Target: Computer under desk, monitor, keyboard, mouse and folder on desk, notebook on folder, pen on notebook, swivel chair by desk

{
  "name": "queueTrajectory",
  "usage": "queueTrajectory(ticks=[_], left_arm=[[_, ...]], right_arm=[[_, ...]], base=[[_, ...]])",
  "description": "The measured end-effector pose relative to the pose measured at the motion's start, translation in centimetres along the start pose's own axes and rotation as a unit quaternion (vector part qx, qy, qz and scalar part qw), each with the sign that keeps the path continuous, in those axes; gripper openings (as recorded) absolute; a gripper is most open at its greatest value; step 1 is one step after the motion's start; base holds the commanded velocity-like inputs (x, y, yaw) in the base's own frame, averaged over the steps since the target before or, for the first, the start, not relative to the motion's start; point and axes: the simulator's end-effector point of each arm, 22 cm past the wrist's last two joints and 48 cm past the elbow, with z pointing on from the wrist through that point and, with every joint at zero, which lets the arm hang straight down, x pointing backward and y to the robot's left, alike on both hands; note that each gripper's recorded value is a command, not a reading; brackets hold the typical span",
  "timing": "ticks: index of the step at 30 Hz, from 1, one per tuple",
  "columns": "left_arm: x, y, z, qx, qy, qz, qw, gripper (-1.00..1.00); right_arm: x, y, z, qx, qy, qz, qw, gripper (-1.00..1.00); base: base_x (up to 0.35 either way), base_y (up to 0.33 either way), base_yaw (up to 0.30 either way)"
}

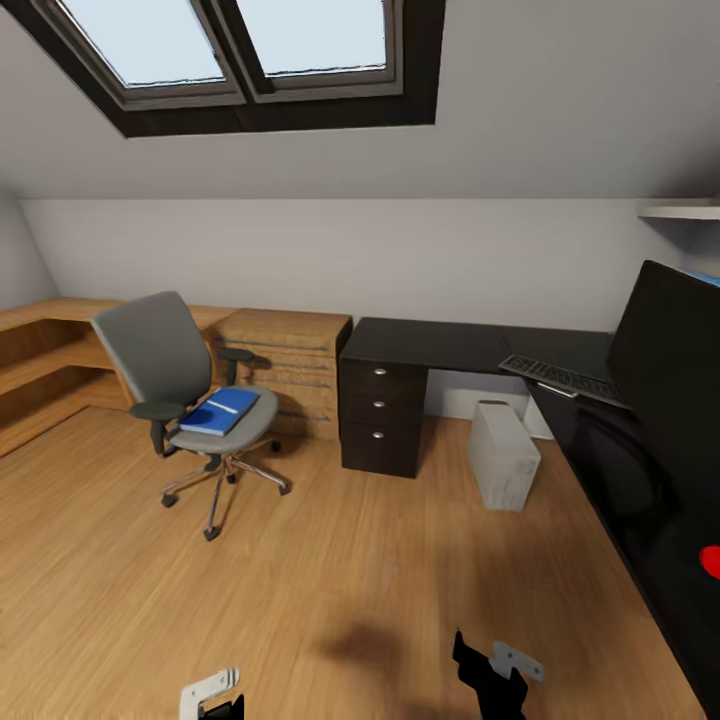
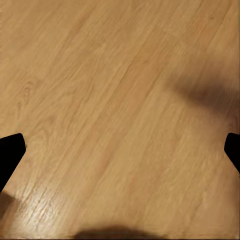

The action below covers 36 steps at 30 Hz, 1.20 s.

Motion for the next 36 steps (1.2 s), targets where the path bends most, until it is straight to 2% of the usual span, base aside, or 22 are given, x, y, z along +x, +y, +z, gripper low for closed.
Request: queueTrajectory(ticks=[15, 24, 29, 33, 36], left_arm=[[-1.6, -0.2, -2.0, 0.0, 0.001, 0.0, 1.0, 1.0], [-0.9, 0.3, -3.1, -0.007, 0.02, 0.003, 0.9998, 1.0], [1.6, 1.3, -3.7, -0.017, 0.052, 0.008, 0.9985, 1.0], [4.1, 2.2, -4.4, -0.027, 0.082, 0.012, 0.9962, 1.0], [4.6, 2.4, -4.8, -0.029, 0.09, 0.014, 0.9954, 1.0]], right_arm=[[-2.1, 0.6, -1.5, 0.0, 0.001, 0.0, 1.0, 1.0], [-3.2, 1.1, -2.4, -0.007, 0.001, -0.01, 0.9999, 1.0], [-3.5, 2.0, -3.1, -0.027, 0.002, -0.044, 0.9987, 1.0], [-3.9, 2.5, -3.6, -0.037, 0.002, -0.061, 0.9975, 1.0], [-4.3, 2.6, -3.9, -0.039, 0.002, -0.064, 0.9972, 1.0]], base=[[-0.342, 0.0, -0.008], [-0.342, 0.0, -0.182], [-0.262, 0.0, -0.201], [-0.085, 0.0, -0.195], [-0.023, 0.0, -0.218]])
